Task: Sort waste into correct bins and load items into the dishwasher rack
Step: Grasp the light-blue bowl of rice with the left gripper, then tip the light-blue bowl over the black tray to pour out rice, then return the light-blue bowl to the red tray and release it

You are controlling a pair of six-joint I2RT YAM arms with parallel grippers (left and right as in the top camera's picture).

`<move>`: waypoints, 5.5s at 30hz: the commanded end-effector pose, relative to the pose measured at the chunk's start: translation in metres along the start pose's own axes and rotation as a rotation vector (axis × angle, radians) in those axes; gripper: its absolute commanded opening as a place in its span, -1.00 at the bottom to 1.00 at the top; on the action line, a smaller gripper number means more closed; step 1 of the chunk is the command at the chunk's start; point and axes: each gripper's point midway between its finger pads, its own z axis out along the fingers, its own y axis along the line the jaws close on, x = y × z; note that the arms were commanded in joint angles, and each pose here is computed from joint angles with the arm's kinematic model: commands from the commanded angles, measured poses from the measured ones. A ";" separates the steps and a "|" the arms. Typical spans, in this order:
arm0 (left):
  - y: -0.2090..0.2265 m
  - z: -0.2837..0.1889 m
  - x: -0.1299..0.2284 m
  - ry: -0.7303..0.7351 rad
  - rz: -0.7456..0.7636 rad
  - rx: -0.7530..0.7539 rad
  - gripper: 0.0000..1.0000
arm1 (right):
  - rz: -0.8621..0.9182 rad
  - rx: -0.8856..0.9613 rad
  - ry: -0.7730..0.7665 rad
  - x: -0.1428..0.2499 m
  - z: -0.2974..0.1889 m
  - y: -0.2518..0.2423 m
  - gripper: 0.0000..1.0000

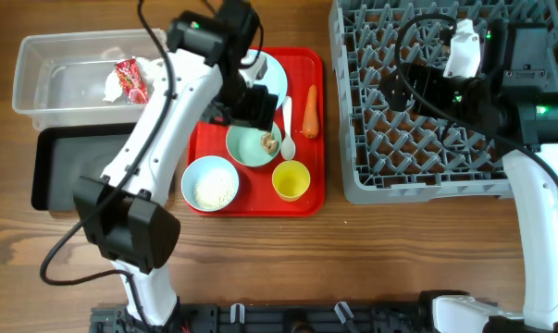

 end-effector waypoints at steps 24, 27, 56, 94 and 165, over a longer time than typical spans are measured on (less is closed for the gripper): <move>0.037 0.117 0.065 0.059 -0.211 -0.145 -0.38 | 0.007 0.012 0.009 0.001 -0.001 0.000 1.00; 0.041 0.134 0.070 0.056 -0.210 -0.143 -0.49 | 0.006 0.012 0.008 0.001 -0.001 0.000 0.99; 0.044 0.060 0.048 0.014 -0.233 -0.136 -0.92 | 0.003 0.010 -0.001 -0.001 -0.001 0.000 0.99; 0.304 -0.032 0.050 -0.575 -0.797 0.964 -0.92 | 0.006 0.007 -0.013 -0.005 -0.001 0.001 0.99; 0.029 -0.023 0.030 -0.109 -0.073 0.826 -0.92 | 0.038 0.081 0.007 0.002 -0.001 -0.012 0.99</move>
